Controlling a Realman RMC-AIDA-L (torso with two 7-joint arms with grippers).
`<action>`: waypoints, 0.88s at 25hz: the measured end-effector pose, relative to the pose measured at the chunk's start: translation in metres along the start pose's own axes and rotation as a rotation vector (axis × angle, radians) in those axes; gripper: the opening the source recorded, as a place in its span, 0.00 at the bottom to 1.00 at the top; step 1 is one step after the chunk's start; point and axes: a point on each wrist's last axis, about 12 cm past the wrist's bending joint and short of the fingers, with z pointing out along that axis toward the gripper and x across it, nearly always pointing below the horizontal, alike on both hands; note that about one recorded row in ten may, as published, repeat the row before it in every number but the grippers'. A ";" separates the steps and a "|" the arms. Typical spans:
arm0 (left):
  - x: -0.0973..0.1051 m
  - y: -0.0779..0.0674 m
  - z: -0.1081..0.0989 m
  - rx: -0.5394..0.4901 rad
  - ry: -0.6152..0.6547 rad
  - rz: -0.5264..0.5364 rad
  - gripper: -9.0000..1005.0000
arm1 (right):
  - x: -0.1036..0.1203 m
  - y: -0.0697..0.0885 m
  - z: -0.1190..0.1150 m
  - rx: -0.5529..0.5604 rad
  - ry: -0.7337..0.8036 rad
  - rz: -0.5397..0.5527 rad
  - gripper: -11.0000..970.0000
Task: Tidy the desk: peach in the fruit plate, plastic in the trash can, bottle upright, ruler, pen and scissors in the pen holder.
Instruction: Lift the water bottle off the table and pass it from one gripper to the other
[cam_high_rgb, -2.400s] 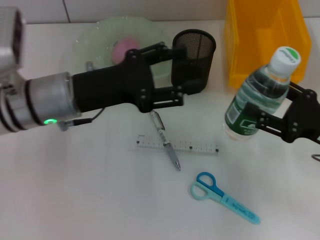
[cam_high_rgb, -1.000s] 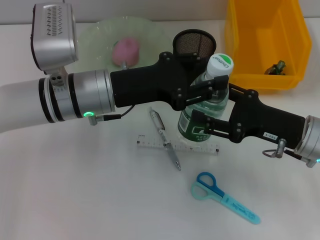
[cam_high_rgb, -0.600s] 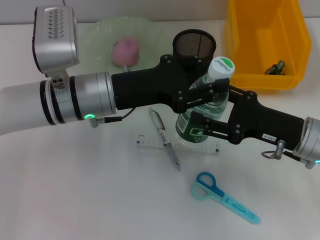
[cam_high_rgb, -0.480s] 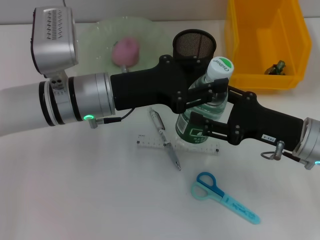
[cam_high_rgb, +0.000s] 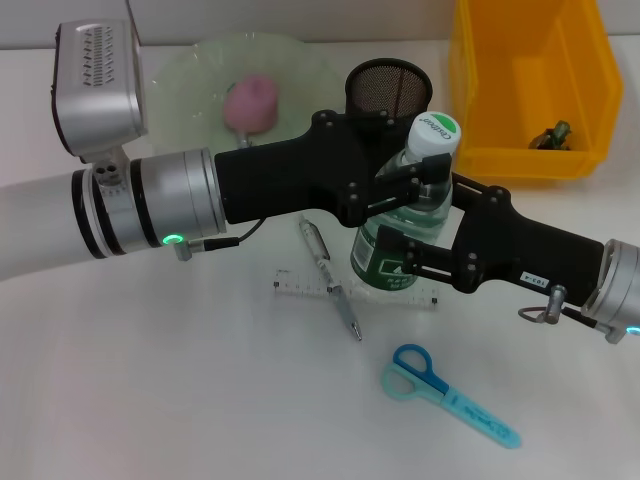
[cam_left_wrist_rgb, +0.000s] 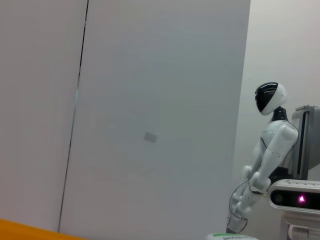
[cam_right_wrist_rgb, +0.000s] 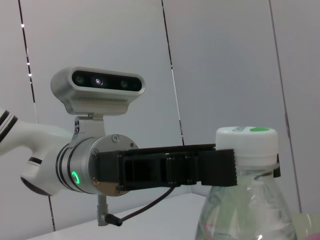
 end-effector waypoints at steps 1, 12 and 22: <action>0.000 0.000 -0.001 -0.002 -0.003 -0.001 0.44 | 0.000 0.000 0.000 -0.001 -0.001 0.005 0.76; -0.002 -0.002 -0.004 -0.005 -0.044 0.000 0.44 | 0.003 0.000 0.001 0.008 0.016 0.030 0.75; -0.011 -0.001 -0.022 -0.039 -0.137 0.010 0.44 | 0.007 -0.001 -0.007 0.037 0.035 0.046 0.75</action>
